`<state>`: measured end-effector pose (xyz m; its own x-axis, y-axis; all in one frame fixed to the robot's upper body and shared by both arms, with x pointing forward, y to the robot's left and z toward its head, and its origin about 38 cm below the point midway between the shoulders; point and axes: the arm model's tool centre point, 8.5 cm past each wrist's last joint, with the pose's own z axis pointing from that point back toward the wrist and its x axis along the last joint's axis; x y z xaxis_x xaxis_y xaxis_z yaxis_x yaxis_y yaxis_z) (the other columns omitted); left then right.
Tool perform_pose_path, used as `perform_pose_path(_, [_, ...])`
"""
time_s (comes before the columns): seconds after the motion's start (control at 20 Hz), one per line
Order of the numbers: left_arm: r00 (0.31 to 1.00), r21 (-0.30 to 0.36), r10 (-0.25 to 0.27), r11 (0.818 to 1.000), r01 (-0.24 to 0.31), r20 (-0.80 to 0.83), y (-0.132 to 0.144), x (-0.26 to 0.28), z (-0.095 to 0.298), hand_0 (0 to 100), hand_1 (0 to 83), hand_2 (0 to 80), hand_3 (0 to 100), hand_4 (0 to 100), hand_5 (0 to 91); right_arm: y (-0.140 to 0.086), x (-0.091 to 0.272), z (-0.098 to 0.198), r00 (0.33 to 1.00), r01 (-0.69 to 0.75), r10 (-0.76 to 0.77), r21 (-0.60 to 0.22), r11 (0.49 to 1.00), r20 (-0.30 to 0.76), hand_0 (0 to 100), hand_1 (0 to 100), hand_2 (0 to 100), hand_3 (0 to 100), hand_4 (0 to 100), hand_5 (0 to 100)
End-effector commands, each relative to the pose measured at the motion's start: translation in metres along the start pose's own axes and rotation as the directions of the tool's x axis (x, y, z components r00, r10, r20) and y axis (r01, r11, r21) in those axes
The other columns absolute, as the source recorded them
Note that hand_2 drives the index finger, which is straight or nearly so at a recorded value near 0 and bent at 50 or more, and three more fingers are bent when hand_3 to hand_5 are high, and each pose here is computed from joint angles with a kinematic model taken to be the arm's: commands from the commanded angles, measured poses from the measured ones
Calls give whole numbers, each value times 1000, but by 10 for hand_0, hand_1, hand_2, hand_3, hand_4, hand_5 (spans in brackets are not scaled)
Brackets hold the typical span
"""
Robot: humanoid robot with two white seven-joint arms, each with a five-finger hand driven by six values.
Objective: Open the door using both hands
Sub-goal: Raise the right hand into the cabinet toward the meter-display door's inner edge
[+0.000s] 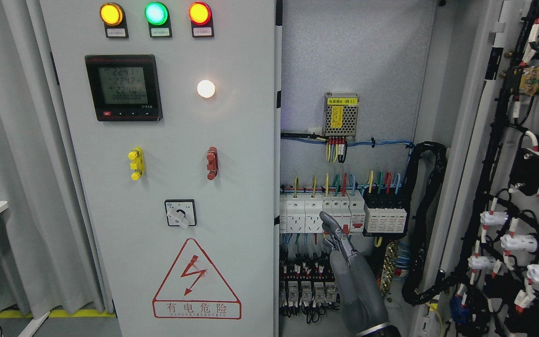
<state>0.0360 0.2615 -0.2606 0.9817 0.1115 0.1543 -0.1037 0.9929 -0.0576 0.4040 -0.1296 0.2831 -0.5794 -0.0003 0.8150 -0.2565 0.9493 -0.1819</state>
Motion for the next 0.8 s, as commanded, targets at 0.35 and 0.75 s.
perform_pose_path(0.35, [1000,5,-27,1000,27,1,4,3,0,288,0,28,27,34,0,-20,-20,-66,976,208,-208,-6,978,-63,218,0,0,0,0,0])
perform_pose_path(0.75, [1000,4,-27,1000,27,1,4,3,0,288,0,27,27,34,0,-22,-38,-86,961,228,-222,19,974,-162,218,0,0,0,0,0])
